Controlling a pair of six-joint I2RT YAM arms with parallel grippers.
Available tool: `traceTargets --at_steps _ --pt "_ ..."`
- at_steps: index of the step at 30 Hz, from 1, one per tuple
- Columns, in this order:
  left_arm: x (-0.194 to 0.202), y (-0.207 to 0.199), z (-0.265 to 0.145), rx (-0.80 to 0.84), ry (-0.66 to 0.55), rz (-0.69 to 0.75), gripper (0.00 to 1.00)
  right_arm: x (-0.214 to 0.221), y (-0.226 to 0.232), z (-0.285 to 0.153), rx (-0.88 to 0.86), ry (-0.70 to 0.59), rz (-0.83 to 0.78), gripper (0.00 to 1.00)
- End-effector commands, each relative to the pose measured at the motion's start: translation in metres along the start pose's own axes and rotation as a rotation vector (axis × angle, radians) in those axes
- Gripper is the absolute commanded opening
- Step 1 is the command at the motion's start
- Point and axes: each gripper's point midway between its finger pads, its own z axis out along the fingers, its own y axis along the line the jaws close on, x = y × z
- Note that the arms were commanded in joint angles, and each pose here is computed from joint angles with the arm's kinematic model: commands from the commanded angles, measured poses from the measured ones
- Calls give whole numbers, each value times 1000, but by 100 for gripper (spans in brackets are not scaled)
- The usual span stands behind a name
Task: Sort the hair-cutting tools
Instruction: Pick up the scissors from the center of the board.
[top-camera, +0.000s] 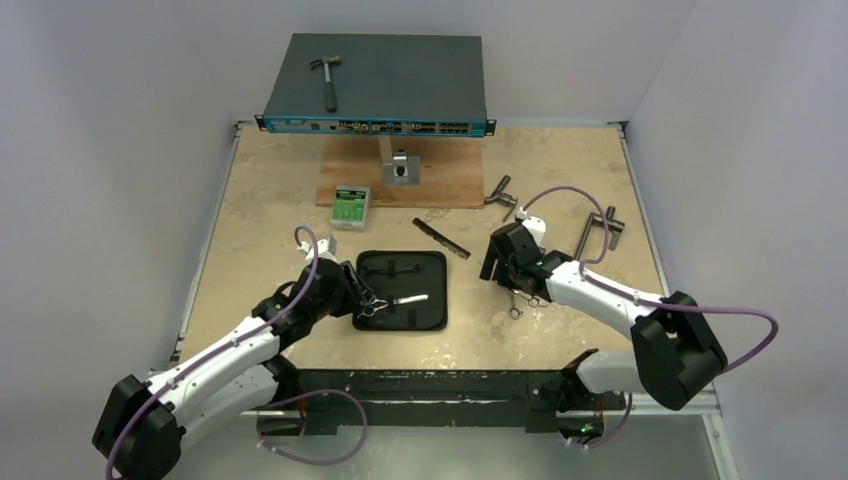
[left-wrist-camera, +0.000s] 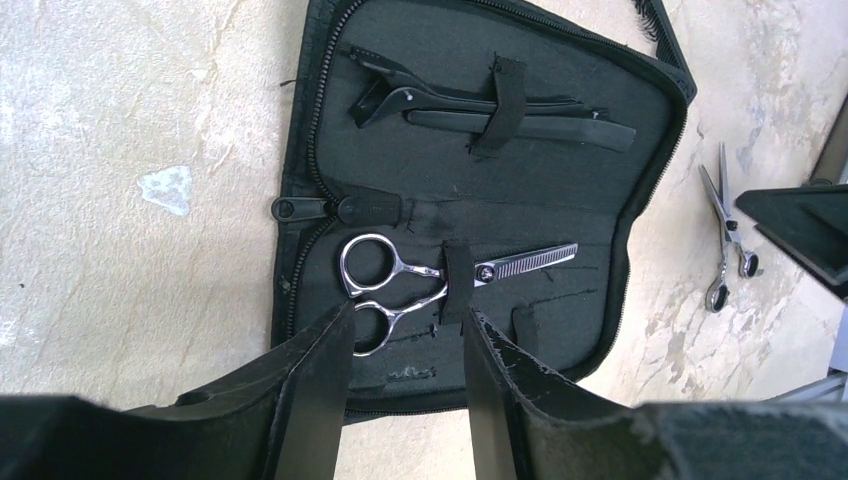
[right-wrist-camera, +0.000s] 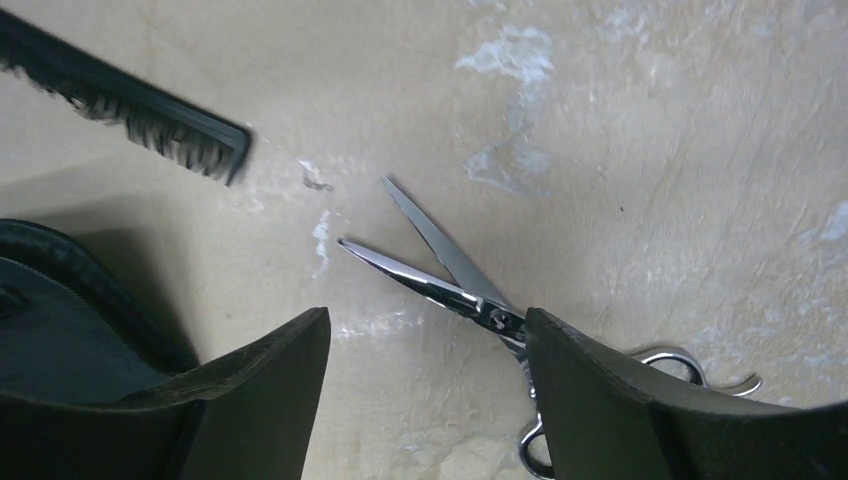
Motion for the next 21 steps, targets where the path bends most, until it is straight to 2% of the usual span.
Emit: traceTargets --at_steps 1,10,15,21 --pt "-11 -17 -2 62 -26 -14 43 24 -12 5 31 59 69 71" --pt "-9 -16 -4 68 -23 -17 43 56 -7 9 -32 148 123 69" --pt "-8 -18 -3 74 -19 -21 43 70 29 6 -127 191 132 68" --pt "-5 -17 -3 72 -7 -24 43 65 65 10 -178 196 101 68"
